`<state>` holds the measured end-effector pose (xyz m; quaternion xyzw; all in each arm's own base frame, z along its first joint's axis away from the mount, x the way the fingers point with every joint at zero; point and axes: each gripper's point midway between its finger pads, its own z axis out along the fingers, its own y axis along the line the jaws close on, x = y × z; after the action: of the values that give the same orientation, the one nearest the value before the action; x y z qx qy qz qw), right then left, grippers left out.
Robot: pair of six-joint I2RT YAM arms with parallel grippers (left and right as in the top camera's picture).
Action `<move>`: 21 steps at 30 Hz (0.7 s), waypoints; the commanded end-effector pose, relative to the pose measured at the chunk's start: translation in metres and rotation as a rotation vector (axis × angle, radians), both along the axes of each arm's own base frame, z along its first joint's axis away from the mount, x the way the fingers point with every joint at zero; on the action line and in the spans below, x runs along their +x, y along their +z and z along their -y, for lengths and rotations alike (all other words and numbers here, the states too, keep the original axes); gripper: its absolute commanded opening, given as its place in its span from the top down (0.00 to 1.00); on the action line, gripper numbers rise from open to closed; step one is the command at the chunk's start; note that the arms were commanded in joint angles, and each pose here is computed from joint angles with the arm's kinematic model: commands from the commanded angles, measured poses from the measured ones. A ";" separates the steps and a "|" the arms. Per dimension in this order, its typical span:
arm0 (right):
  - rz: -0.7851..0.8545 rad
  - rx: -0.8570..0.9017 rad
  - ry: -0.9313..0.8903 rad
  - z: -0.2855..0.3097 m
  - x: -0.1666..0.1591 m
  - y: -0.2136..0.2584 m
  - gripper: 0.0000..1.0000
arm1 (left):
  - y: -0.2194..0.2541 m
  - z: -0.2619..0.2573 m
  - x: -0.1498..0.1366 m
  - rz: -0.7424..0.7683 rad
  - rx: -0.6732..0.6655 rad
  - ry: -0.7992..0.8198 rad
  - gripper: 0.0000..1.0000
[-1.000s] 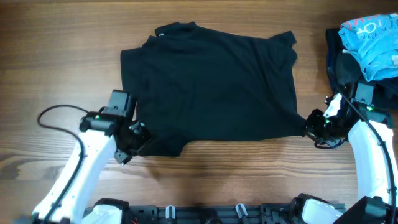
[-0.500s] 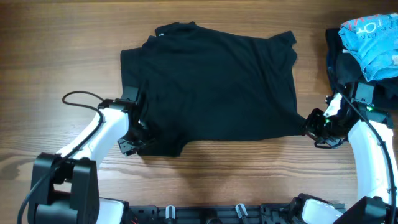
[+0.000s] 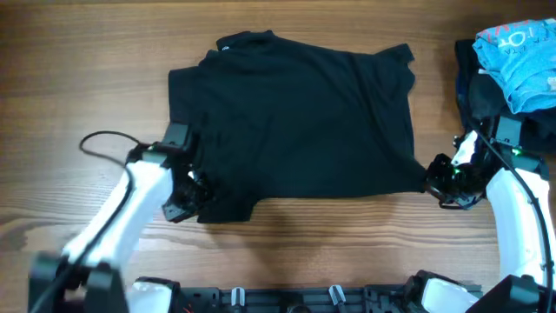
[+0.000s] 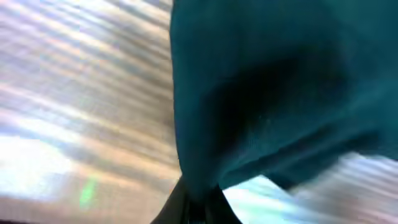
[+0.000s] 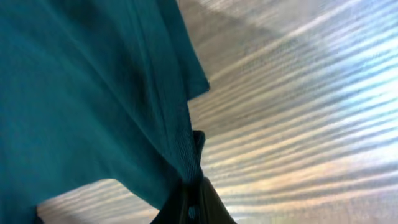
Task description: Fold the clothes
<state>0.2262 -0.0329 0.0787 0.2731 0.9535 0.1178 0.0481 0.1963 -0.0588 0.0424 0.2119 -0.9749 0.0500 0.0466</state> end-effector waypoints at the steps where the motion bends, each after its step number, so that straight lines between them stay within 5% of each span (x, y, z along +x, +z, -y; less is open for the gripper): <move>1: 0.048 0.004 0.010 -0.005 -0.003 0.017 0.96 | 0.038 0.000 -0.002 0.133 -0.023 0.062 0.96; 8: 0.170 -0.016 -0.018 -0.008 -0.004 0.046 0.96 | 0.067 -0.014 -0.007 0.273 0.015 0.125 0.96; 16: 0.287 -0.058 -0.015 0.007 0.039 0.044 0.96 | 0.073 -0.016 0.087 0.560 0.057 0.160 0.96; 21: 0.278 -0.059 0.003 0.013 0.058 0.026 0.96 | 0.050 -0.008 0.129 0.599 0.049 0.164 0.96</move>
<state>0.2742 -0.0449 0.1100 0.2585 0.9394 0.1229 0.1888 0.3087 -0.0515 0.1065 0.2600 -0.9270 0.1036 -0.2496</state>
